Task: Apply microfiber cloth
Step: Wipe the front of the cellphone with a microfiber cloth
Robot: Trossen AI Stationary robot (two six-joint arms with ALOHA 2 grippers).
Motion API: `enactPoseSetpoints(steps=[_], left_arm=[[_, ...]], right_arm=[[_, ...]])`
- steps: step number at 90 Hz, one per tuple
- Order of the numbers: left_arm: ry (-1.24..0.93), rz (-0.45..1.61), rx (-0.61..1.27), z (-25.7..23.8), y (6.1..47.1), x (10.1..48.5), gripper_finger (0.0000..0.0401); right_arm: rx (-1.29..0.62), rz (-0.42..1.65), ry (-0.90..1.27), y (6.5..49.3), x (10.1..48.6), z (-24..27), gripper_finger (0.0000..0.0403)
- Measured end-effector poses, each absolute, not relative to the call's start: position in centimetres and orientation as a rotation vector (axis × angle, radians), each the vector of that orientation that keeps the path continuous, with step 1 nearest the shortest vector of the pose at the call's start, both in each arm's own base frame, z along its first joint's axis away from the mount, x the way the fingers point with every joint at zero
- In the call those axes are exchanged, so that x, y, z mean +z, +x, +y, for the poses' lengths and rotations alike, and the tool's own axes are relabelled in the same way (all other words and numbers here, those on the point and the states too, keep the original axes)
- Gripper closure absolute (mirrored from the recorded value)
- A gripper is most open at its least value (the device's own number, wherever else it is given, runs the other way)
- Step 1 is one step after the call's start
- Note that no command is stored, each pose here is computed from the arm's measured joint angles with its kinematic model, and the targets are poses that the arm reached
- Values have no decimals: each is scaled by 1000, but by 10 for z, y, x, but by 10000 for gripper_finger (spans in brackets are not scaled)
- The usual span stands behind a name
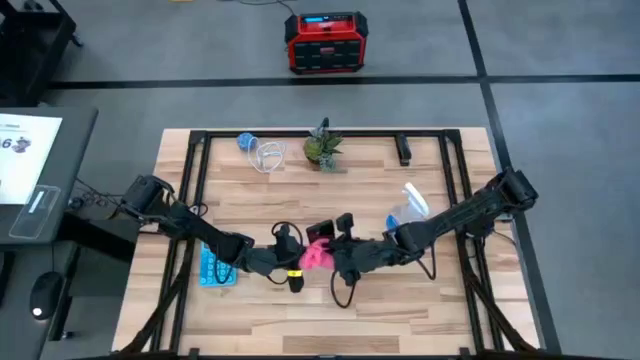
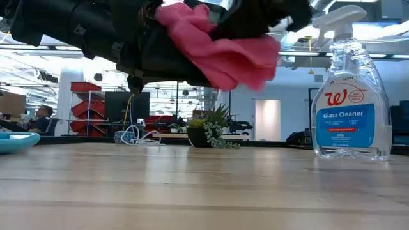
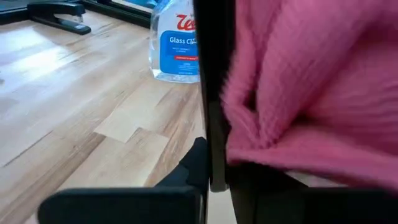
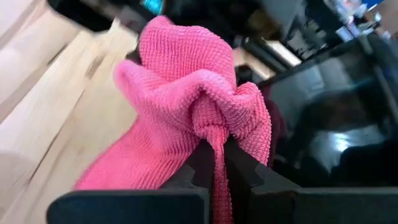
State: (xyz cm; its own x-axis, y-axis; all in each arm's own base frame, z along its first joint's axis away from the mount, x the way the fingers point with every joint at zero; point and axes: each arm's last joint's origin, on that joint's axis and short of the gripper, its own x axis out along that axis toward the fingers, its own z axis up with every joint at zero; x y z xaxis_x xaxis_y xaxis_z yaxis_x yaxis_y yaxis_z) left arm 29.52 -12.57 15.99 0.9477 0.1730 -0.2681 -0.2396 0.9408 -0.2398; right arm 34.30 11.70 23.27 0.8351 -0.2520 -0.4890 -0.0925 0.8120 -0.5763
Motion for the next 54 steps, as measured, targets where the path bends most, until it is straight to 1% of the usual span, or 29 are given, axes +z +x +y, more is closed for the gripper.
enactPoseSetpoints(steps=[6, 16, 28, 42, 54], left_arm=[[-277, 239, 217, -126, 295, 161, 388], [-289, 225, 230, -125, 295, 162, 388], [-297, 231, 211, -126, 295, 162, 388], [-271, 246, 163, -129, 295, 162, 388], [-269, 238, 174, -128, 296, 163, 388]], right_arm=[[-136, 588, -676, 340, 235, 118, 403], [-298, 559, -753, 334, 248, 117, 403], [-444, 489, -751, 325, 274, 113, 403], [-442, 457, -706, 318, 284, 112, 403], [-362, 481, -666, 321, 265, 118, 403]])
